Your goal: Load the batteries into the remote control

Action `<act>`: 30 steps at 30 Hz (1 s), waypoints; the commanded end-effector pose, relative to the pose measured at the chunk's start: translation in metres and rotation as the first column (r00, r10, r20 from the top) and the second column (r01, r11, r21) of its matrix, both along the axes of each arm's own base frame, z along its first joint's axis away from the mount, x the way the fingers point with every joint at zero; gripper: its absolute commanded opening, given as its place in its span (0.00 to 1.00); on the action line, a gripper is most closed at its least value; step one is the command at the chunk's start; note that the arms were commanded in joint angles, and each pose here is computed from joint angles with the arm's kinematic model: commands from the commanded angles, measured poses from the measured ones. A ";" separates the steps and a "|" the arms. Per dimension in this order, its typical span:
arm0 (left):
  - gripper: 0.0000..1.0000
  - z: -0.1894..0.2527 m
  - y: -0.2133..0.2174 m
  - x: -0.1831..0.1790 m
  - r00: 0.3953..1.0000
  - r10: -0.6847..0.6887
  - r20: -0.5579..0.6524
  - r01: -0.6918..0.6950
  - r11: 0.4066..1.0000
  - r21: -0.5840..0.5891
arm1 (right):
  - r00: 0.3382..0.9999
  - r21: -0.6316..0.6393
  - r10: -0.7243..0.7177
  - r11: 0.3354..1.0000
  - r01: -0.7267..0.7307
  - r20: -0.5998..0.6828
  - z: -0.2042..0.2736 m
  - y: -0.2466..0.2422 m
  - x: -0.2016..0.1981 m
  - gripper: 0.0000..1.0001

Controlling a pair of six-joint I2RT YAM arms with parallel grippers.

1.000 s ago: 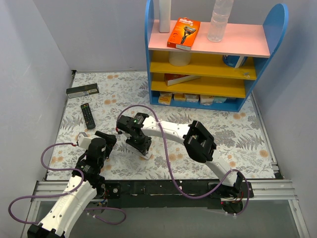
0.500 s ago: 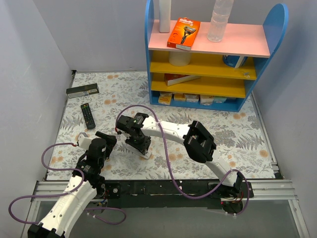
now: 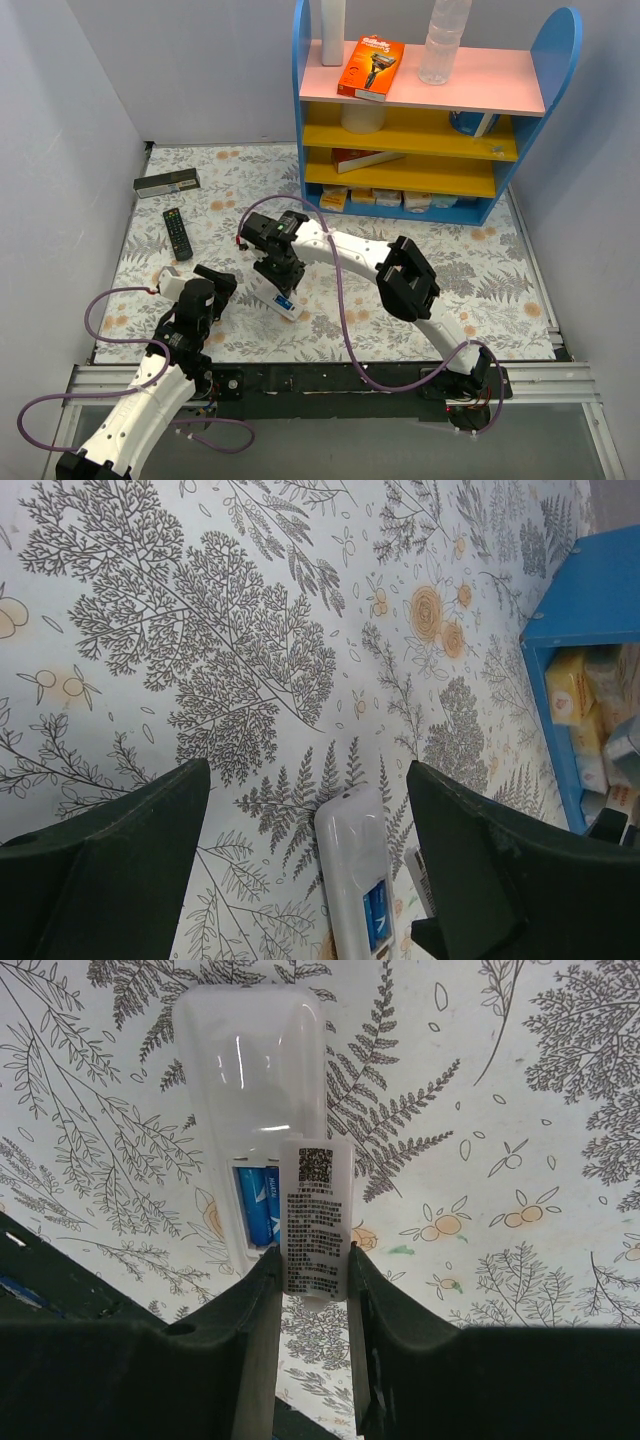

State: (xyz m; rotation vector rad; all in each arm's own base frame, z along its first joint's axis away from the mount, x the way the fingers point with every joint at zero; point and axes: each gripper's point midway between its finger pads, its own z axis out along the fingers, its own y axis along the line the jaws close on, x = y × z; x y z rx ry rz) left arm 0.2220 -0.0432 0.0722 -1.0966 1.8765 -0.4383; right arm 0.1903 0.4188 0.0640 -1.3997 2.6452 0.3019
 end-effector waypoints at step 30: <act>0.58 0.141 -0.151 -0.009 0.525 -0.657 0.541 0.801 0.597 -0.053 | 0.887 0.613 -0.113 0.761 -0.213 0.448 0.148 -0.015 0.005 0.09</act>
